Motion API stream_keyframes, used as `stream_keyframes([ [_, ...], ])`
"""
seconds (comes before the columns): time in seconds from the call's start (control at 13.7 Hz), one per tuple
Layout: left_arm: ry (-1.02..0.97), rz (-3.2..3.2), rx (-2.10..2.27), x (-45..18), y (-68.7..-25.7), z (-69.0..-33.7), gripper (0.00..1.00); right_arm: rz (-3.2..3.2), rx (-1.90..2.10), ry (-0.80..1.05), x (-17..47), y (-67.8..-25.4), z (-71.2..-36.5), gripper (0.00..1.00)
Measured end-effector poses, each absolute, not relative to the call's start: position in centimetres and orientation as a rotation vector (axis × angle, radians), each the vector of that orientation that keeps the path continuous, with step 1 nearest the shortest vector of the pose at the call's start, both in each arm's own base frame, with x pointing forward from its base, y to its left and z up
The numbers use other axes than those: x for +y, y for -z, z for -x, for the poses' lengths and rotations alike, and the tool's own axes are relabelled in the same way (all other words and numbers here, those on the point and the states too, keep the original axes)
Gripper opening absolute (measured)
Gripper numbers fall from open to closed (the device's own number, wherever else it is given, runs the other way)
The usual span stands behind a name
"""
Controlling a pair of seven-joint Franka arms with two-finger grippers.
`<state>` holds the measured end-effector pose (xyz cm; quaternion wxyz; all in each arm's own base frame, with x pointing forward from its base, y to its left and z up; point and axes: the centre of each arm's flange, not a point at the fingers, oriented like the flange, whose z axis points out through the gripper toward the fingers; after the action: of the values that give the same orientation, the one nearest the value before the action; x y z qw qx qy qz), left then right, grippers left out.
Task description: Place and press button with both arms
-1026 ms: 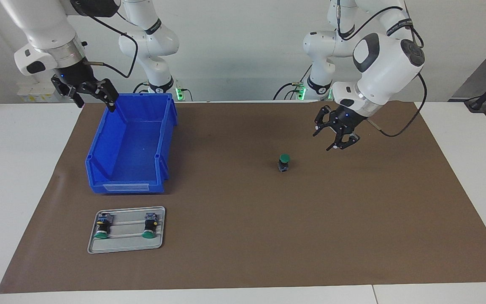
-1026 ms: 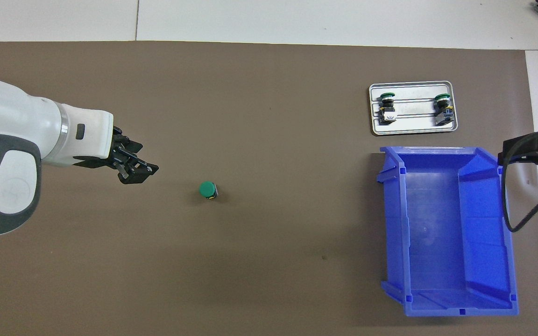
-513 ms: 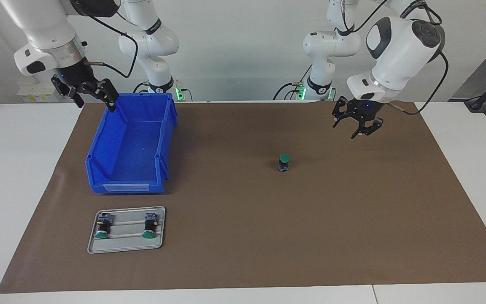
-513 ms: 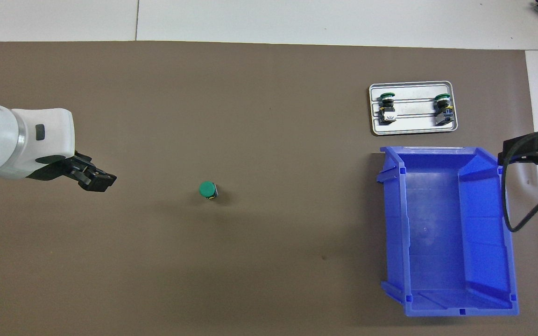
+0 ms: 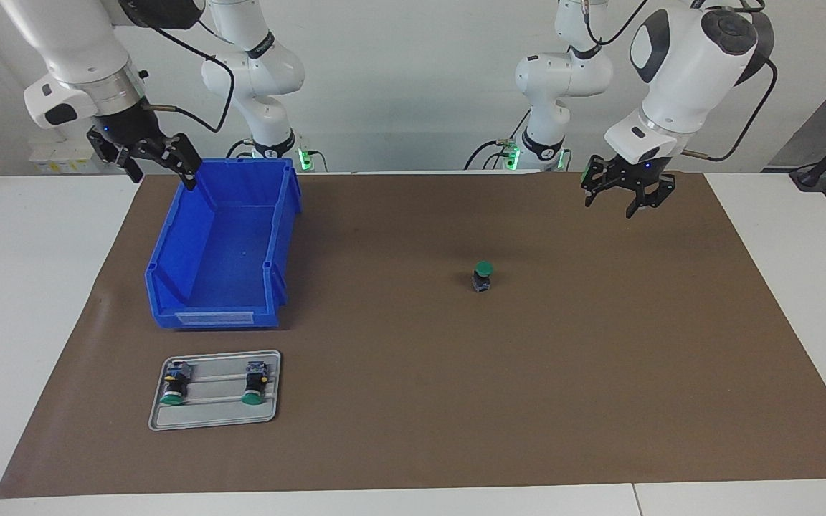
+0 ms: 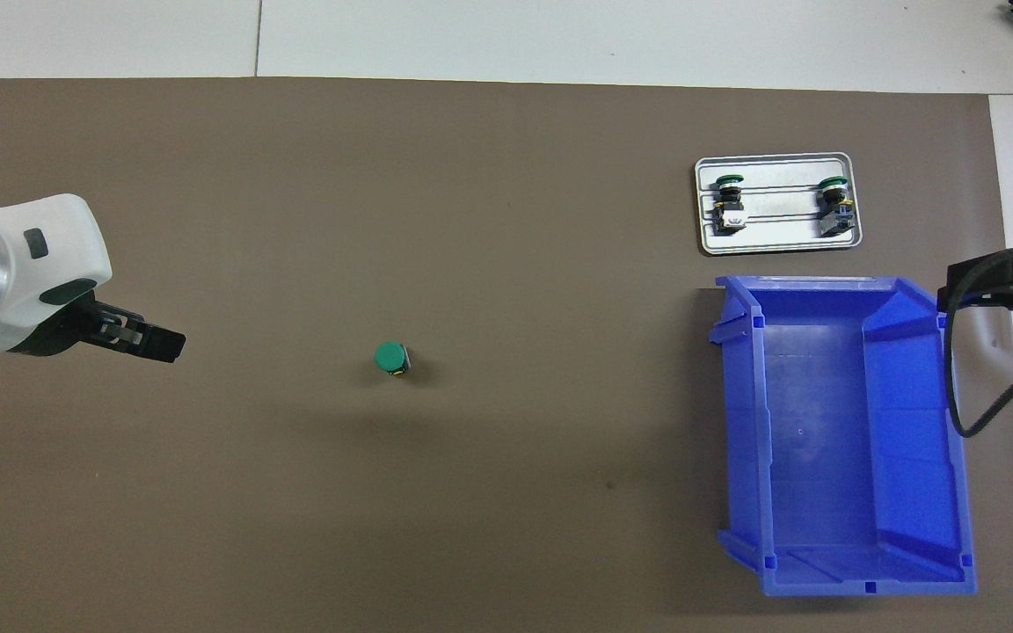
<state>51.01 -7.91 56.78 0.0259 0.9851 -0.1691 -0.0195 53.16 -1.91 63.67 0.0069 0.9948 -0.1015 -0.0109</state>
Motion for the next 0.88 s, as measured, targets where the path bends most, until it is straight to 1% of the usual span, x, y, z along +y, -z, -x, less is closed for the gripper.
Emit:
stream_keyframes([
  [0.07, 0.068, -3.058, -0.451, -7.4, -57.2, -50.6, 0.81, -3.111, -0.317, 0.034, -1.9, -63.7, -53.2, 1.00],
  [0.15, 0.068, -3.069, -0.376, -7.1, -57.6, -50.4, 0.85, -3.111, -0.317, 0.034, -1.9, -63.7, -53.2, 1.00],
  [0.22, 0.070, -3.077, -0.316, -6.9, -57.8, -50.3, 0.96, -3.111, -0.317, 0.034, -1.9, -63.7, -53.2, 1.00],
  [0.29, 0.084, -3.081, -0.281, -6.9, -57.8, -50.1, 1.00, -3.111, -0.317, 0.034, -1.9, -63.7, -53.2, 1.00],
  [0.51, 0.149, -3.084, -0.241, -6.2, -57.8, -49.5, 1.00, -3.111, -0.317, 0.034, -1.9, -63.7, -53.2, 1.00],
  [0.88, 0.147, -3.084, -0.235, -6.1, -58.0, -49.3, 1.00, -3.111, -0.317, 0.034, -1.9, -63.7, -53.2, 1.00],
])
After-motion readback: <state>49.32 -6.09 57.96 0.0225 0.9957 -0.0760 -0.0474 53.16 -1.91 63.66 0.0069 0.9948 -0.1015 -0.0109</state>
